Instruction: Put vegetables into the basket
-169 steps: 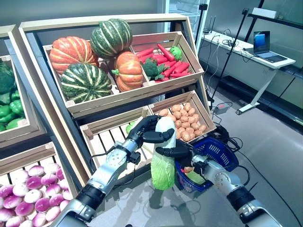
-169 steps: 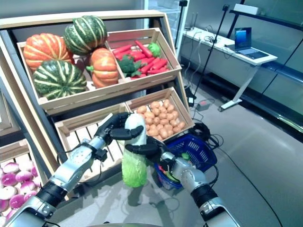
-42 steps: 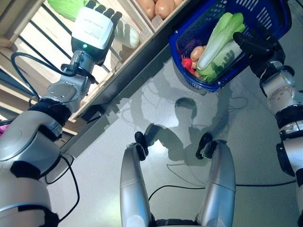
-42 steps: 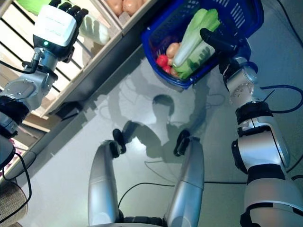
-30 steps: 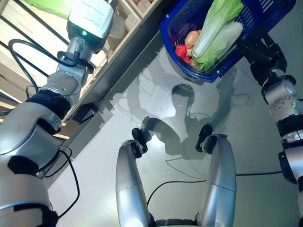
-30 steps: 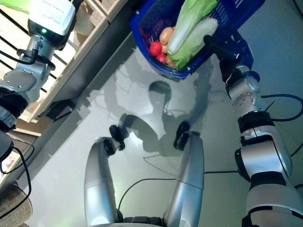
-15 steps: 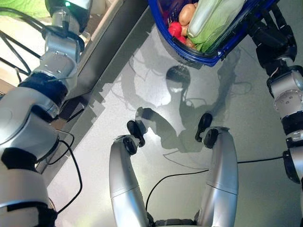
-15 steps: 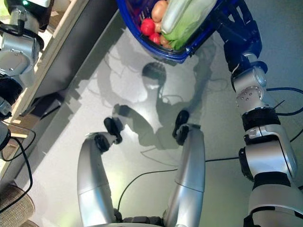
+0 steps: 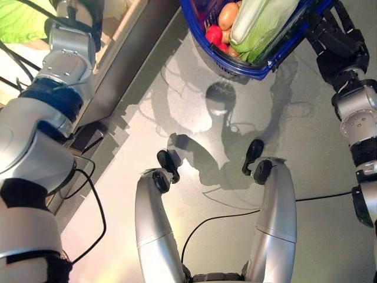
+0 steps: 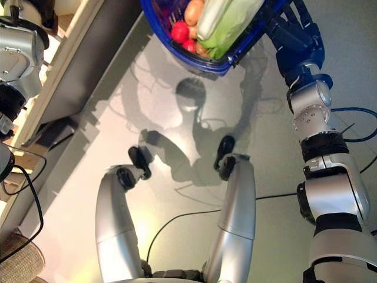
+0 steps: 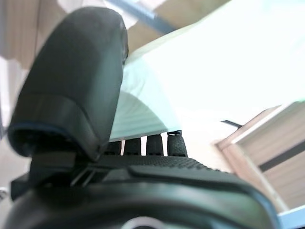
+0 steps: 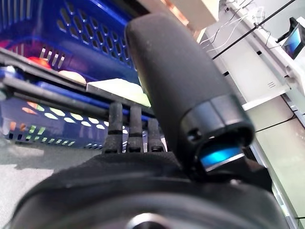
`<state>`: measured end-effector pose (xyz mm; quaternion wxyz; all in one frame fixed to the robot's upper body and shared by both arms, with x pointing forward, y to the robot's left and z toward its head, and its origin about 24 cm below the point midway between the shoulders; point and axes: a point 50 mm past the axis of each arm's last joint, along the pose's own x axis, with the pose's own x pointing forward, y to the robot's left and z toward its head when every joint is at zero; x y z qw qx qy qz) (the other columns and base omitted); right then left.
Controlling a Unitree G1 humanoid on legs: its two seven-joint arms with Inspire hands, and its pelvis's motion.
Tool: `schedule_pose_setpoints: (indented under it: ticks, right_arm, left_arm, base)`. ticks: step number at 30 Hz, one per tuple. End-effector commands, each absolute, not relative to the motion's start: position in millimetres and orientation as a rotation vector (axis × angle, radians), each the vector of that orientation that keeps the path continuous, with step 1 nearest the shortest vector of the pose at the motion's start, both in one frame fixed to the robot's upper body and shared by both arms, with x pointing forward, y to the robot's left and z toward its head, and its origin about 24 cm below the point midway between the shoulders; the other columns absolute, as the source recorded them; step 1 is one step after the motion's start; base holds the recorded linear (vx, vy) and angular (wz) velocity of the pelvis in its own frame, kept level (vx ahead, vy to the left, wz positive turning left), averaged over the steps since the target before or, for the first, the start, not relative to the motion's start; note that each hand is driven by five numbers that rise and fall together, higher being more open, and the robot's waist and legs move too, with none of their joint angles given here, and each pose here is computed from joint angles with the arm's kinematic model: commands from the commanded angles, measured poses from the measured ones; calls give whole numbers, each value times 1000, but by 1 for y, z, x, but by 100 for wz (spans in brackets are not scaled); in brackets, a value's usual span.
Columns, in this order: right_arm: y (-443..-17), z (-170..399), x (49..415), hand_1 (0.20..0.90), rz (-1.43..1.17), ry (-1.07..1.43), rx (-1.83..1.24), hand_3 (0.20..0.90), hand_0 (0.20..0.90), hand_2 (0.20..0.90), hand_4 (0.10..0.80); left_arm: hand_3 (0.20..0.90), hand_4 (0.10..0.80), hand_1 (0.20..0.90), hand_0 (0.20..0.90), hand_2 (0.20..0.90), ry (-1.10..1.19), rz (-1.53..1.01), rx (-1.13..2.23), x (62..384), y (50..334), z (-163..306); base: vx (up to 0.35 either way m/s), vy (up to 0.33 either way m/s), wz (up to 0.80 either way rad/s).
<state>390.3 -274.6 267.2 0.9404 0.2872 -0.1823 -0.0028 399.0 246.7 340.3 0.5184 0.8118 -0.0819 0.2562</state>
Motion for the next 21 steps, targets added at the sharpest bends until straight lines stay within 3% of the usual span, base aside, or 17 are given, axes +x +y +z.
schedule_pose_setpoints:
  ticks: [1, 15, 21]
  right_arm:
    - [-274, 290, 384, 900, 61, -514, 636, 900, 900, 900, 800]
    - [-255, 201, 378, 900, 126, -251, 493, 900, 900, 900, 800]
    - [-223, 154, 365, 900, 178, -160, 343, 900, 900, 900, 800]
  left_arm:
    - [300, 400, 300, 300, 300, -192, 864, 1843, 375, 291, 375]
    - [300, 400, 300, 300, 300, -335, 707, 1398, 363, 326, 316]
    - [300, 400, 300, 300, 300, -391, 483, 1041, 360, 316, 262]
  base:
    - [11, -39, 4]
    - [72, -38, 0]
    - [168, -71, 16]
